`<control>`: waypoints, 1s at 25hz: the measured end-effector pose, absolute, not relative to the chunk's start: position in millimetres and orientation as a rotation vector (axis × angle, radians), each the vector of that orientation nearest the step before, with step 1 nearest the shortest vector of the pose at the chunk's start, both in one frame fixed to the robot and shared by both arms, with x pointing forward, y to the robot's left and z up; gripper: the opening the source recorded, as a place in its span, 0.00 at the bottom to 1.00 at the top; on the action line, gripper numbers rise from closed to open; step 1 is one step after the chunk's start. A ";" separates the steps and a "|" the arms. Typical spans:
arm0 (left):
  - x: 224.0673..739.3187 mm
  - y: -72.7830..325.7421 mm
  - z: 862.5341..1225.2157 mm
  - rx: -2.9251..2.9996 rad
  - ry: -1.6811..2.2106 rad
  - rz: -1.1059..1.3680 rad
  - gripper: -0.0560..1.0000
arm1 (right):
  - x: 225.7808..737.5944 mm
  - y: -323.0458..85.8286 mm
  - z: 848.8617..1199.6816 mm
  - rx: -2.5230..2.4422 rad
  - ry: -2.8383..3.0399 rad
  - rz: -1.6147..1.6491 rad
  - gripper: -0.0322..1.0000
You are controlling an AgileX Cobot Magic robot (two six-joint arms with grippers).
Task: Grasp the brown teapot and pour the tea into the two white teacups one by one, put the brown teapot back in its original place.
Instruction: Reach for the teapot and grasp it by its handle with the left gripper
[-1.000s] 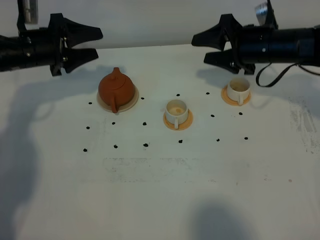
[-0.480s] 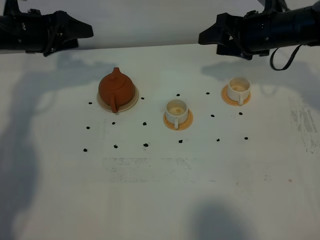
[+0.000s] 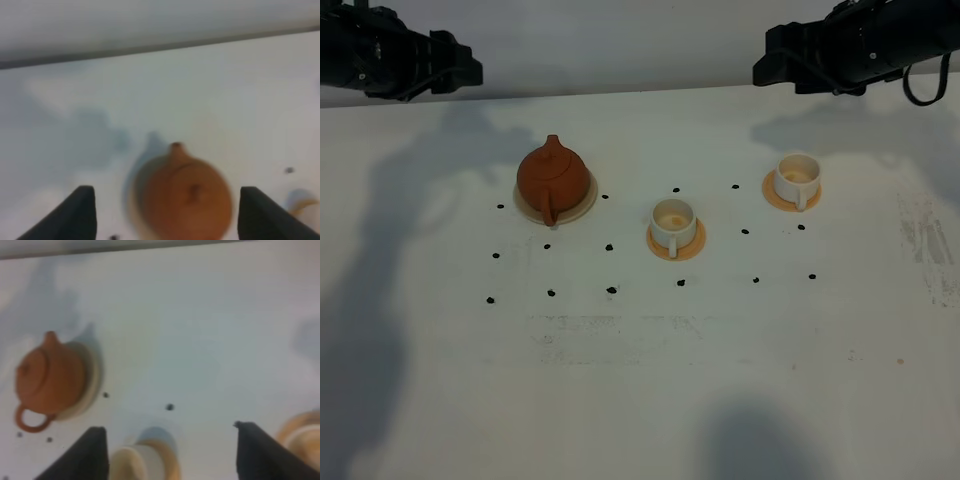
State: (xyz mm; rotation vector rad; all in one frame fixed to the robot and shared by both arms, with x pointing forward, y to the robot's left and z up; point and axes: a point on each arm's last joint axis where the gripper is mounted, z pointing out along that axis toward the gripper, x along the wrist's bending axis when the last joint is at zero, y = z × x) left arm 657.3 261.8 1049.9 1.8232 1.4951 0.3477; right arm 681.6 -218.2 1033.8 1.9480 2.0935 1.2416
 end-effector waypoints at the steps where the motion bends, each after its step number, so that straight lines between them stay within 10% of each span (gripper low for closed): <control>1: 657.5 264.2 1048.9 1.835 1.514 0.370 0.61 | 681.9 -219.8 1034.4 1.938 2.100 1.206 0.57; 25: 633.5 212.0 1067.5 2.031 1.564 0.616 0.61 | 615.7 -250.5 1157.2 1.687 2.077 0.835 0.55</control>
